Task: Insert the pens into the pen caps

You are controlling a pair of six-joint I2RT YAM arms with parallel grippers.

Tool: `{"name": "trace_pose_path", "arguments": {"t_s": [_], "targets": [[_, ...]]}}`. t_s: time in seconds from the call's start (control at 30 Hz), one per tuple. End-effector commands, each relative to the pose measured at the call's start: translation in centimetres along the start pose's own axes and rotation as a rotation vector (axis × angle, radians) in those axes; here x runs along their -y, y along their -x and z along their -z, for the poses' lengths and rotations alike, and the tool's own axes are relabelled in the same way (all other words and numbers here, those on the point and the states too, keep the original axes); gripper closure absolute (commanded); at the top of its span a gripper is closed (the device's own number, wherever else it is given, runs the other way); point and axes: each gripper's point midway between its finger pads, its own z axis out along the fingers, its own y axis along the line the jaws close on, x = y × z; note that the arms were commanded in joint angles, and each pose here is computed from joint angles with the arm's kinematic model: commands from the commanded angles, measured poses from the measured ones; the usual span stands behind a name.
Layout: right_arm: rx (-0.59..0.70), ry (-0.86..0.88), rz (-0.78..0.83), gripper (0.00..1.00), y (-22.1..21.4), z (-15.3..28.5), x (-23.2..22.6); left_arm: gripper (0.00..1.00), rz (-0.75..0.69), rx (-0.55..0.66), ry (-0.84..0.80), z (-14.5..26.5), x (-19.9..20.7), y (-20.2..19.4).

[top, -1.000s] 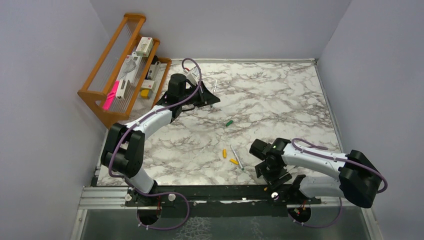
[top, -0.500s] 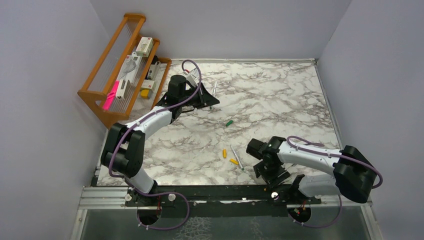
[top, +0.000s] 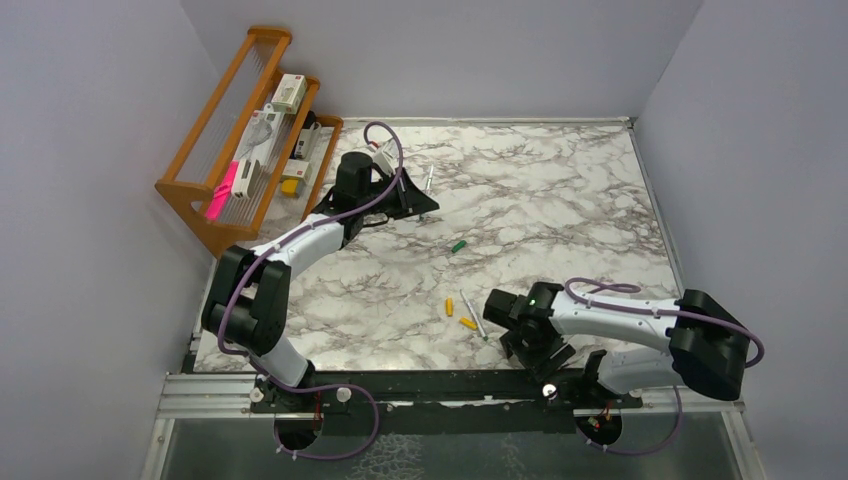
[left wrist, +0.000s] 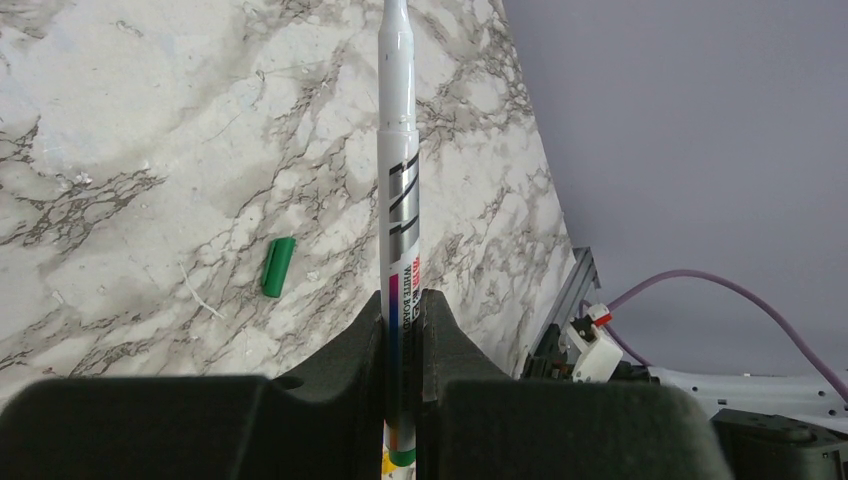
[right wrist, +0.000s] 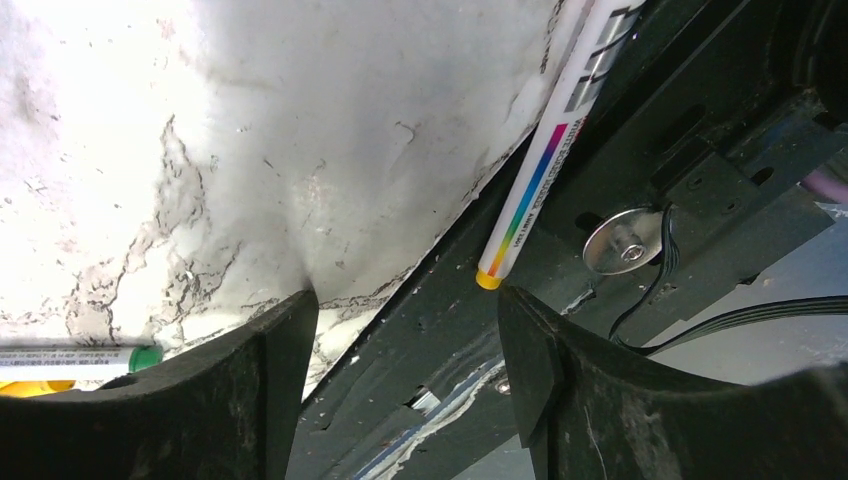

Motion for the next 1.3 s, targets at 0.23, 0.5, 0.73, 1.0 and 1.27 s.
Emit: {"name": "trace_pose_path", "arguments": {"t_s": [0.23,0.5,0.73,1.0,1.27], "targets": [[0.136,0.022,-0.071,0.31,2.2,-2.9,0.8,1.0,-0.021,0.007,-0.055,0.6,1.5,0.5],[0.194,0.037,-0.071,0.31,3.1,-3.0,0.3,1.0,-0.014,0.001,-0.054,0.7,1.3,0.1],[0.199,0.137,-0.083,0.36,3.3,-2.5,-1.4,1.0,-0.01,-0.006,-0.058,0.4,1.3,0.1],[0.229,0.158,-0.093,0.41,3.8,-2.5,-2.1,1.0,-0.006,-0.012,-0.055,0.1,1.0,0.1],[0.287,0.205,-0.076,0.42,4.4,-0.7,-3.8,1.0,-0.002,-0.017,-0.053,-0.1,0.8,0.0]]}}
